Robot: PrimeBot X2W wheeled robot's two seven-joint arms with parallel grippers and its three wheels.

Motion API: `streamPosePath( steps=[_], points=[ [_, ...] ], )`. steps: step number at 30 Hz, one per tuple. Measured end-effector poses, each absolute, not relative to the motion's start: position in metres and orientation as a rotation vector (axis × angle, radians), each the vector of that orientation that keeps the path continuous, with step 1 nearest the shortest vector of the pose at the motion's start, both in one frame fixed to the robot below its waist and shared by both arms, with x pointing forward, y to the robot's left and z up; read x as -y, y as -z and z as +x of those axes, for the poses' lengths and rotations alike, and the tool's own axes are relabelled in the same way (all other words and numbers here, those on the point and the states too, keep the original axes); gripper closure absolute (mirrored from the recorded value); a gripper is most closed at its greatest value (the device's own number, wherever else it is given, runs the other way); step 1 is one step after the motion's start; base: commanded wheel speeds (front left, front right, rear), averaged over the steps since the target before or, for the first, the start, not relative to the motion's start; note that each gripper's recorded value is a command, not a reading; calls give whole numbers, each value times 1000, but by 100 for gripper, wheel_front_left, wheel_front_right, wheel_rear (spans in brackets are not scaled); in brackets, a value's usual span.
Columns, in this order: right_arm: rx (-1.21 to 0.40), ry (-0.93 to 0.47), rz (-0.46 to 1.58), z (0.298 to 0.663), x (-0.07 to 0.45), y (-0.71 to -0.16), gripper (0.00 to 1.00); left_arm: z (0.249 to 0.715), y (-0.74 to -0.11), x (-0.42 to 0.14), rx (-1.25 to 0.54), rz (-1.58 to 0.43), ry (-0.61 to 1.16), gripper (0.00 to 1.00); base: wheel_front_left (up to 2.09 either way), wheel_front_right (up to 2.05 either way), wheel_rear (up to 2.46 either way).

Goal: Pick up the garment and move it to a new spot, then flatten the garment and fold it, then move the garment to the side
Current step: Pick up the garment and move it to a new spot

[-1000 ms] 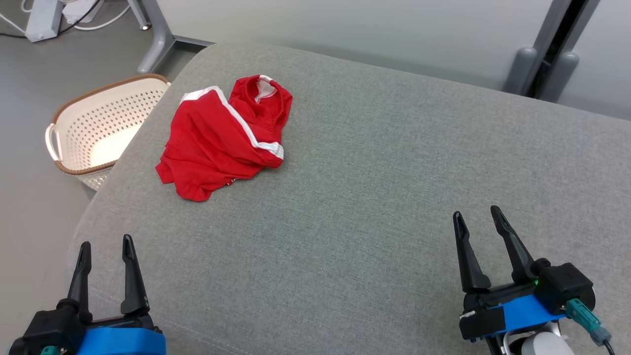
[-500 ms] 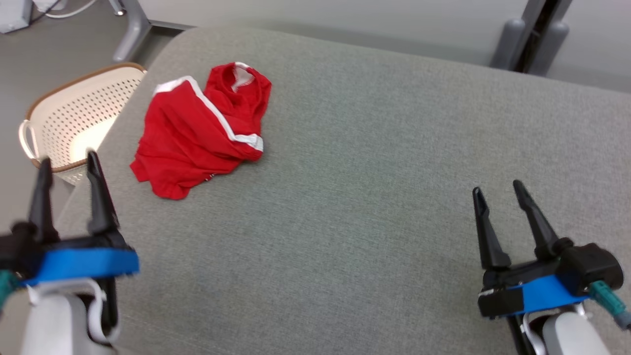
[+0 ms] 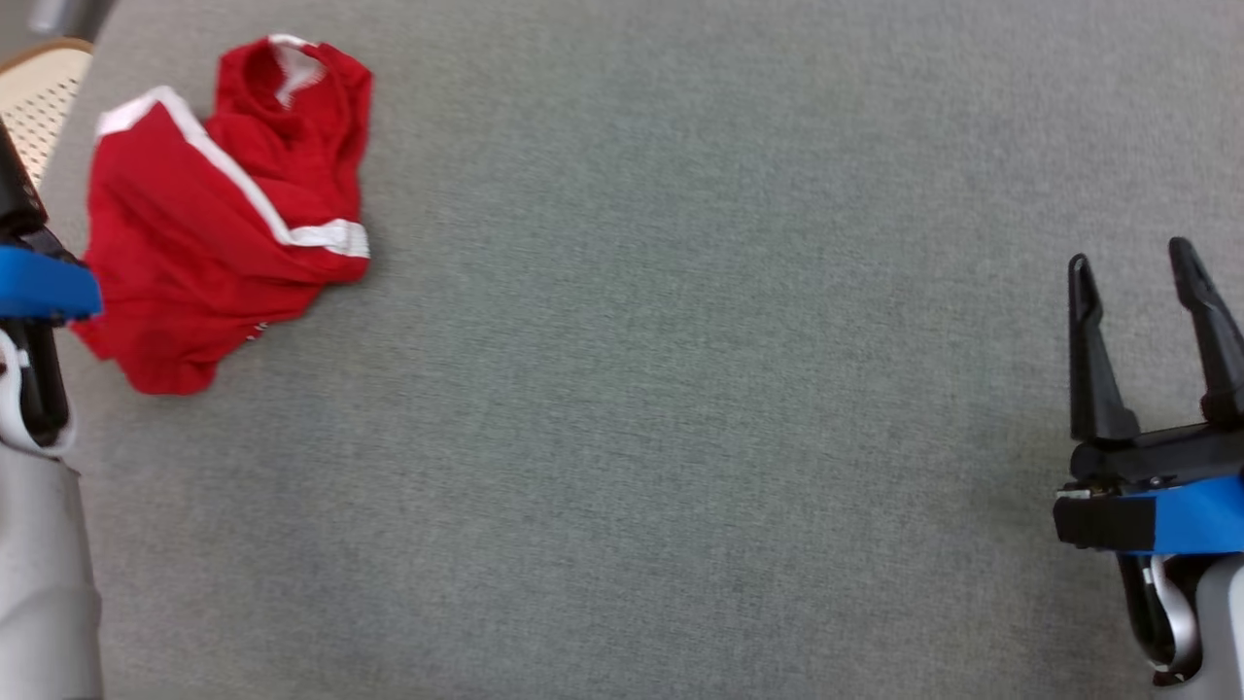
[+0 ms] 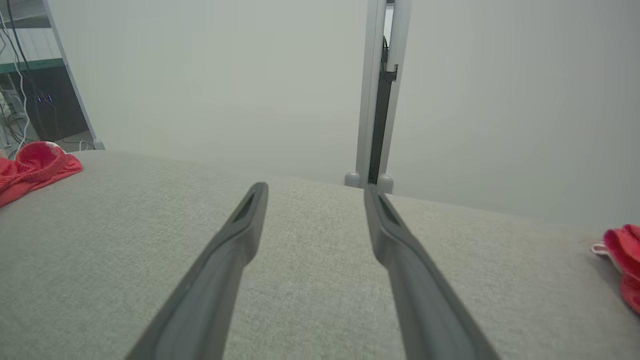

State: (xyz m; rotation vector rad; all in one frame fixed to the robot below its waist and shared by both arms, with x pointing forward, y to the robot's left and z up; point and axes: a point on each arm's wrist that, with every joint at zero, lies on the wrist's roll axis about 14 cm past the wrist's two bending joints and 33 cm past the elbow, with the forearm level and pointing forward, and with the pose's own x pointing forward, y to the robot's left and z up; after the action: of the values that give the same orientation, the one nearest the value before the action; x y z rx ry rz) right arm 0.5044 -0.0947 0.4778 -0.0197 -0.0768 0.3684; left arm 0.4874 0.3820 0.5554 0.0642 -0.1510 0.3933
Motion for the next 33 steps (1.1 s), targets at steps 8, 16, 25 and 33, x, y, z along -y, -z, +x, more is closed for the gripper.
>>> streamPosePath(
  steps=[8, 16, 25, 33],
  points=[
    [38, -309, -56, 512, 123, -459, 0, 523, -462, -377, -164, -1, -358, 0, 0, 0, 0],
    [24, -294, -72, 515, 130, -452, 0, 503, -379, -364, -541, -142, -363, 0, 0, 0, 0],
    [31, -310, -70, 514, 124, -455, 0, 497, -361, -344, -718, -254, -320, 0, 0, 0, 0],
    [36, -286, -73, 511, 133, -458, 0, 498, -361, -343, -742, -231, -291, 100, 0, 0, 0]
  ],
)
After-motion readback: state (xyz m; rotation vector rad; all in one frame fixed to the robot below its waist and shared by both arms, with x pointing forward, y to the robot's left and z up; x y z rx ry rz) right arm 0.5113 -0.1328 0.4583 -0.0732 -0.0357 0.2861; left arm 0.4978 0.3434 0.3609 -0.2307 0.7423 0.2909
